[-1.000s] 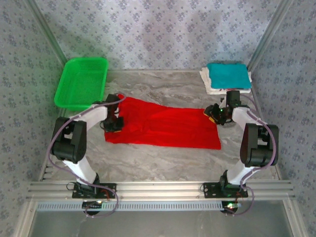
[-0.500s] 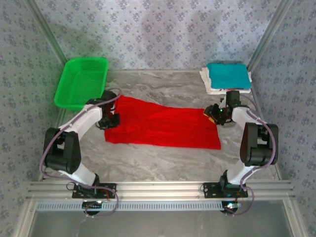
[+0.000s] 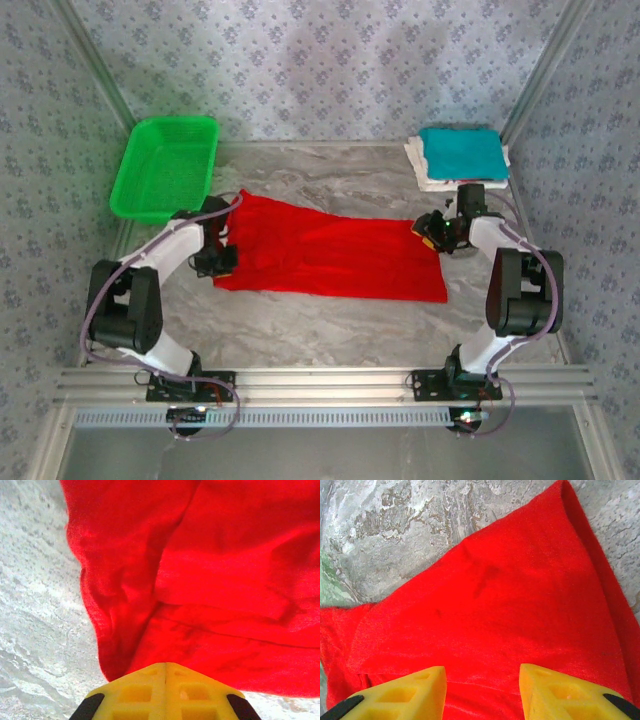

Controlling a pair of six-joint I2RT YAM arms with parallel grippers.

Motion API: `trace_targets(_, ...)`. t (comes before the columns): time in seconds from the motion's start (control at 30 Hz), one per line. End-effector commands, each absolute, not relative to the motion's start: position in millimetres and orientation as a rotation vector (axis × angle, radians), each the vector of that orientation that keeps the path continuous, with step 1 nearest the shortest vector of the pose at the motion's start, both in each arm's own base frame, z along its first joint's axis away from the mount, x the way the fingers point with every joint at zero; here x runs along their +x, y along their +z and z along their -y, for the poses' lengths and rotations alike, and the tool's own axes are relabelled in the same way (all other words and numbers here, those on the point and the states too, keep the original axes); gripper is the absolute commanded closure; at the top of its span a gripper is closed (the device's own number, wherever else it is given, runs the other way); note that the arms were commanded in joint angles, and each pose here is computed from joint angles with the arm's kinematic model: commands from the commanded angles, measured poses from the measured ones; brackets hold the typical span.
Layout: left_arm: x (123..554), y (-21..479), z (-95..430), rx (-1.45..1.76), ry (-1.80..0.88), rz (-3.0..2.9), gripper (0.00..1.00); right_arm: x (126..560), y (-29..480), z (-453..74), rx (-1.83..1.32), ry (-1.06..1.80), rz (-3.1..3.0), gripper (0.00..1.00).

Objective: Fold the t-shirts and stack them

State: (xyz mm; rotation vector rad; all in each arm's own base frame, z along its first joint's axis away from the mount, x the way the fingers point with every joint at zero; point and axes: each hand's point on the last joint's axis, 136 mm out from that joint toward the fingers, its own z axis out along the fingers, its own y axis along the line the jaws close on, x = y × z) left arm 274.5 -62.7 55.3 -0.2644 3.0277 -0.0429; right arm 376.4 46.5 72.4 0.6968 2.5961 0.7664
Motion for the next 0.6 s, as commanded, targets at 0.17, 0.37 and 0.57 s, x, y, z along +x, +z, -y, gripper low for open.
trace_targets(0.17, 328, 125, 103, -0.162, -0.183, -2.740, 1.00, 385, 95, -79, 0.435, 0.711, -2.636, 0.58)
trace_targets(0.37, 372, 116, 130, -0.197, -0.289, -2.687, 1.00, 402, 77, -101, 0.358, 0.607, -2.702, 1.00)
trace_targets(0.57, 381, 58, 134, -0.267, -0.269, -2.805, 1.00, 423, 38, -86, 0.509, 0.606, -2.751, 1.00)
